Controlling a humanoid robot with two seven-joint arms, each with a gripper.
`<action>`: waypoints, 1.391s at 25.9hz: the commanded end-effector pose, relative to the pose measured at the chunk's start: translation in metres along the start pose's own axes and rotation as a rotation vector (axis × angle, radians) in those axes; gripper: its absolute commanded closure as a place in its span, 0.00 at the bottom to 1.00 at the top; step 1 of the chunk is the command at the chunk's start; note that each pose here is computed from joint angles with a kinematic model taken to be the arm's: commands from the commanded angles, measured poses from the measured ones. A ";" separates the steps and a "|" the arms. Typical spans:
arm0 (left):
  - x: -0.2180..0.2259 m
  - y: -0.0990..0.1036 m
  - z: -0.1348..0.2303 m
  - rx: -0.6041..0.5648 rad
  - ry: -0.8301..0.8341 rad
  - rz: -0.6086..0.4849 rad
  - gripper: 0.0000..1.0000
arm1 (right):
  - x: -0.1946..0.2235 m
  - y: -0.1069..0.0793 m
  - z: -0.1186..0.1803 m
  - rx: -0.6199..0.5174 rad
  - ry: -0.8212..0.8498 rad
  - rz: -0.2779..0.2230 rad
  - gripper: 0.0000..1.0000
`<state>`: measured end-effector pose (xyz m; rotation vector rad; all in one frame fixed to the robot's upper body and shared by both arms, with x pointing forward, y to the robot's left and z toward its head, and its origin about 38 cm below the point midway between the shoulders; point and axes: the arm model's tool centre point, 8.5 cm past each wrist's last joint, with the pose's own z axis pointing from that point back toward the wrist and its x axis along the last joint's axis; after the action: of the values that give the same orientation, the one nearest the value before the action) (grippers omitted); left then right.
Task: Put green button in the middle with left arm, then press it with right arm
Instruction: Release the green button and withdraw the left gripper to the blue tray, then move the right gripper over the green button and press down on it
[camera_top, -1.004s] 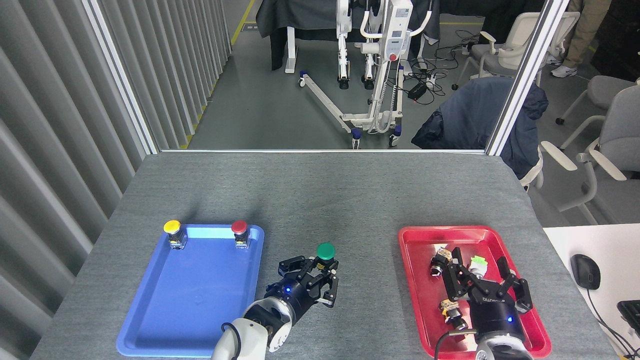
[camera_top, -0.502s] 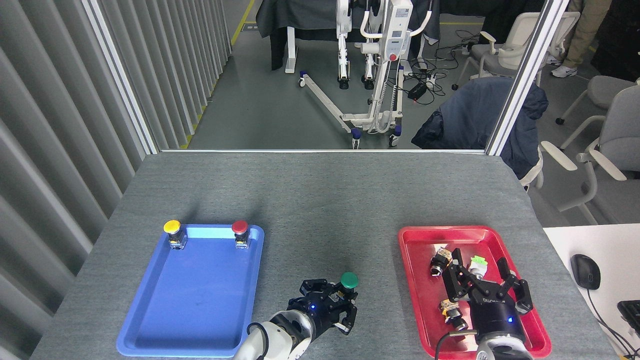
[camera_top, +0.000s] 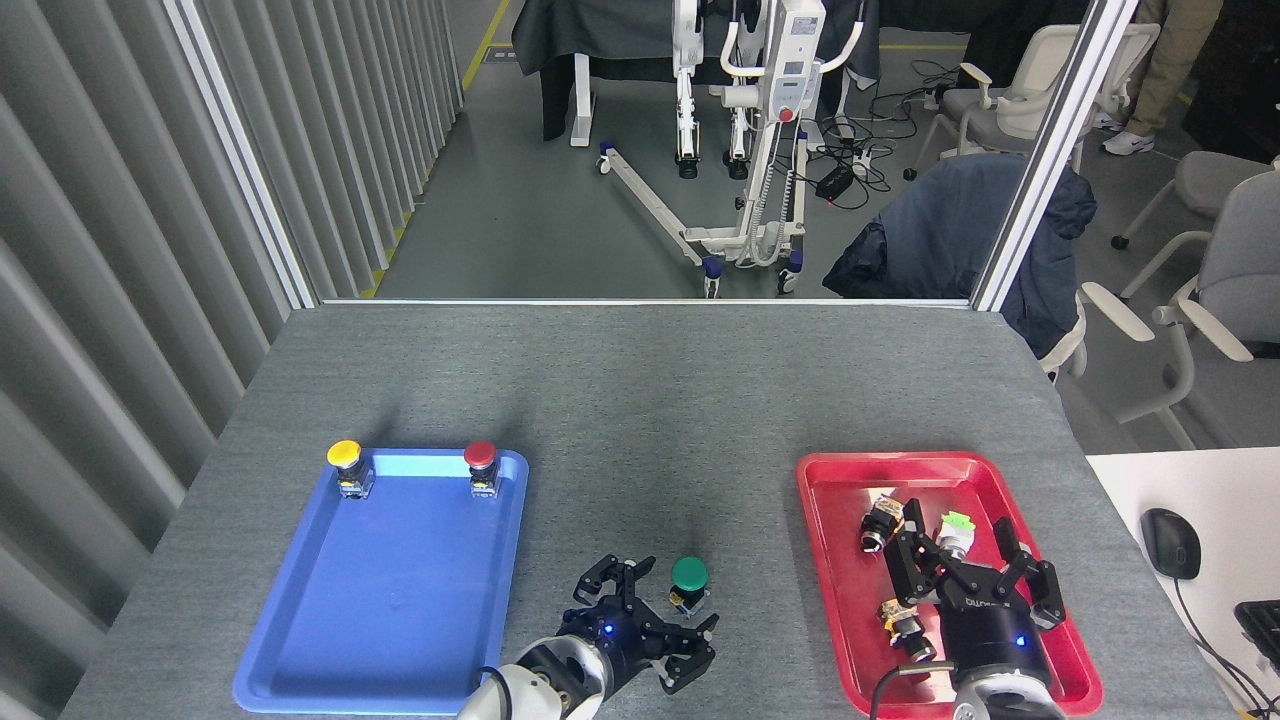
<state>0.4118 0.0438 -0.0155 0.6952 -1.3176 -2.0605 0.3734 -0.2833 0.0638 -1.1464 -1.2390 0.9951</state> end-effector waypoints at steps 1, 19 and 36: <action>0.001 -0.008 0.037 0.055 -0.028 -0.031 0.02 | 0.001 0.000 0.000 0.000 -0.004 0.000 0.00; -0.093 0.016 0.201 0.430 0.411 0.128 0.02 | 0.093 0.006 -0.008 0.020 -0.268 0.028 1.00; -0.109 0.010 0.214 0.455 0.507 0.190 0.02 | 0.157 0.079 -0.008 0.232 -0.496 0.176 1.00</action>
<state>0.3399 0.2552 0.0869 1.1611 -1.4706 -1.3449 0.3978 -0.1235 0.0209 -0.8630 -1.3899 1.5318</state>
